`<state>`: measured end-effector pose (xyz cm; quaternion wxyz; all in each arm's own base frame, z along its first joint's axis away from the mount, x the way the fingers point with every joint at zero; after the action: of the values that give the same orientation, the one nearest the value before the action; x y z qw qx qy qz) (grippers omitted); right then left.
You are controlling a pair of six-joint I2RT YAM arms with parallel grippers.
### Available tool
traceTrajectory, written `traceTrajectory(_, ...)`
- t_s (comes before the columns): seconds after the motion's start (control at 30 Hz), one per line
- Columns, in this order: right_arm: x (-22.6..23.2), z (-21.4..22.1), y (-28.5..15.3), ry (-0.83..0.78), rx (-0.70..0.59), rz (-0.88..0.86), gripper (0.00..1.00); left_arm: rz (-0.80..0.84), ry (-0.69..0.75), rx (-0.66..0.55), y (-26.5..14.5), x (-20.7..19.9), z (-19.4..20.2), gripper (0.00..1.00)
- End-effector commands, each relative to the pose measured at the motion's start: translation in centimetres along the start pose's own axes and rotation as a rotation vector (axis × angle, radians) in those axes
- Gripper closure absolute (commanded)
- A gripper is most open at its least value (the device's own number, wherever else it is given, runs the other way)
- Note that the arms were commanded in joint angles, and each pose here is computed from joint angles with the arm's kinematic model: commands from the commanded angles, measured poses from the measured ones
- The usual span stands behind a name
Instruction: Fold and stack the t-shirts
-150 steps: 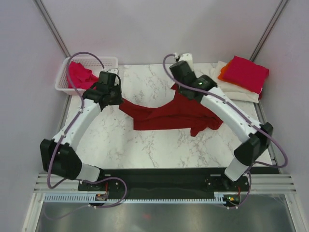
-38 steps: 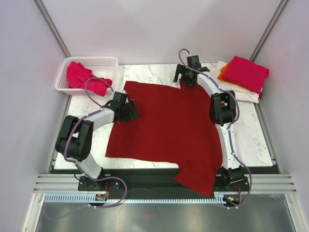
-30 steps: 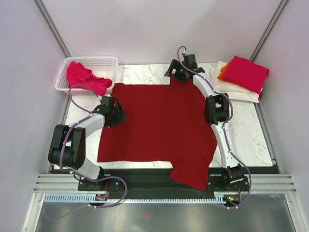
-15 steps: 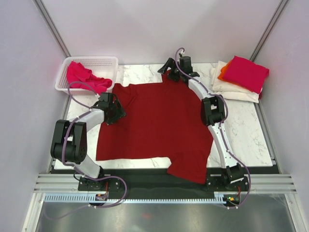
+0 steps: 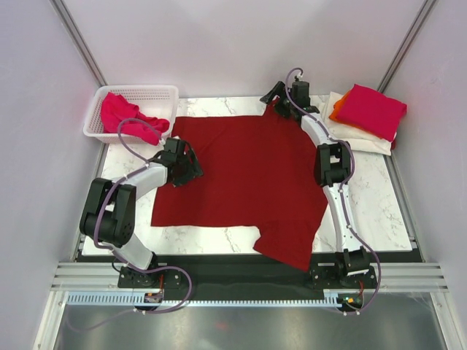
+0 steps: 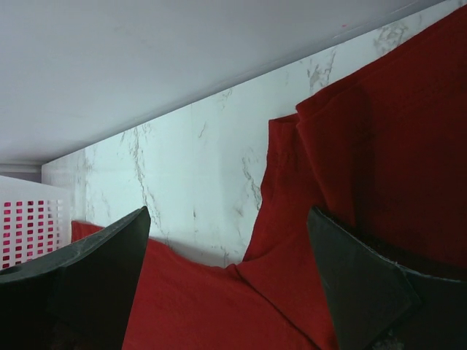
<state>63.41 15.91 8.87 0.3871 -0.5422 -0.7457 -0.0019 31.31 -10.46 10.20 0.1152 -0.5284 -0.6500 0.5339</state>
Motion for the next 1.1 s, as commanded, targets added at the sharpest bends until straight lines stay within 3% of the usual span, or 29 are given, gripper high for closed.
traceTrajectory(0.0, -1.7, 0.6, -0.2, -0.020, 0.033, 0.087, 0.02, 0.051, -0.018, -0.026, -1.0, -1.7, -0.4, 0.23)
traceTrajectory(0.2, 3.9, -2.8, -2.3, -0.051, -0.014, -0.148, 0.02, 0.086, 0.033, -0.140, -7.6, -1.8, -1.9, 0.19)
traceTrajectory(0.27, 5.9, -4.6, -4.3, -0.082, -0.037, -0.165, 0.02, 0.060, 0.055, -0.206, -10.2, -1.0, -2.3, 0.18)
traceTrajectory(0.37, 9.1, -7.6, -8.1, -0.114, -0.080, -0.193, 0.02, -0.010, 0.054, -0.204, -12.0, 1.2, -1.1, 0.17)
traceTrajectory(0.5, 11.0, -6.8, -13.2, -0.161, -0.026, -0.093, 0.02, -0.025, 0.006, -0.166, -13.7, 4.4, 0.9, 0.15)
traceTrajectory(0.57, 13.2, -3.9, -17.0, -0.237, 0.041, -0.023, 0.02, -0.086, -0.071, -0.159, -13.4, 7.0, 1.0, 0.15)
traceTrajectory(0.6, 13.0, -3.0, -18.2, -0.304, 0.033, 0.065, 0.02, -0.101, -0.103, -0.178, -13.5, 7.9, 0.8, 0.15)
traceTrajectory(0.67, 15.9, -1.7, -22.6, -0.364, 0.002, 0.071, 0.02, -0.087, -0.107, -0.198, -13.9, 7.5, 0.2, 0.15)
traceTrajectory(0.7, 13.8, 1.6, -23.2, -0.370, 0.078, 0.130, 0.02, -0.094, -0.115, -0.200, -13.9, 7.7, 0.1, 0.15)
traceTrajectory(0.87, 11.4, 9.5, -29.9, -0.309, 0.165, 0.098, 0.02, -0.230, -0.159, -0.090, -11.1, 10.9, 2.2, 0.15)
traceTrajectory(1.07, 9.5, 13.4, -34.3, -0.362, 0.242, 0.107, 0.02, -0.261, -0.158, -0.052, -10.5, 12.5, 4.3, 0.15)
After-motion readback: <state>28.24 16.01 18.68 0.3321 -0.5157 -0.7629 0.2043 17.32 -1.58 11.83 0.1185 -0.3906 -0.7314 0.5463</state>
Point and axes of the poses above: each gripper's point midway between its finger pads, its own y axis out along the fingers, its own x axis along the line the jaws close on, z = x × y, the point moved 8 cm from there along -y, back along the fingers, and after that the axes turned 11 degrees about -y, right-handed, at the moved point
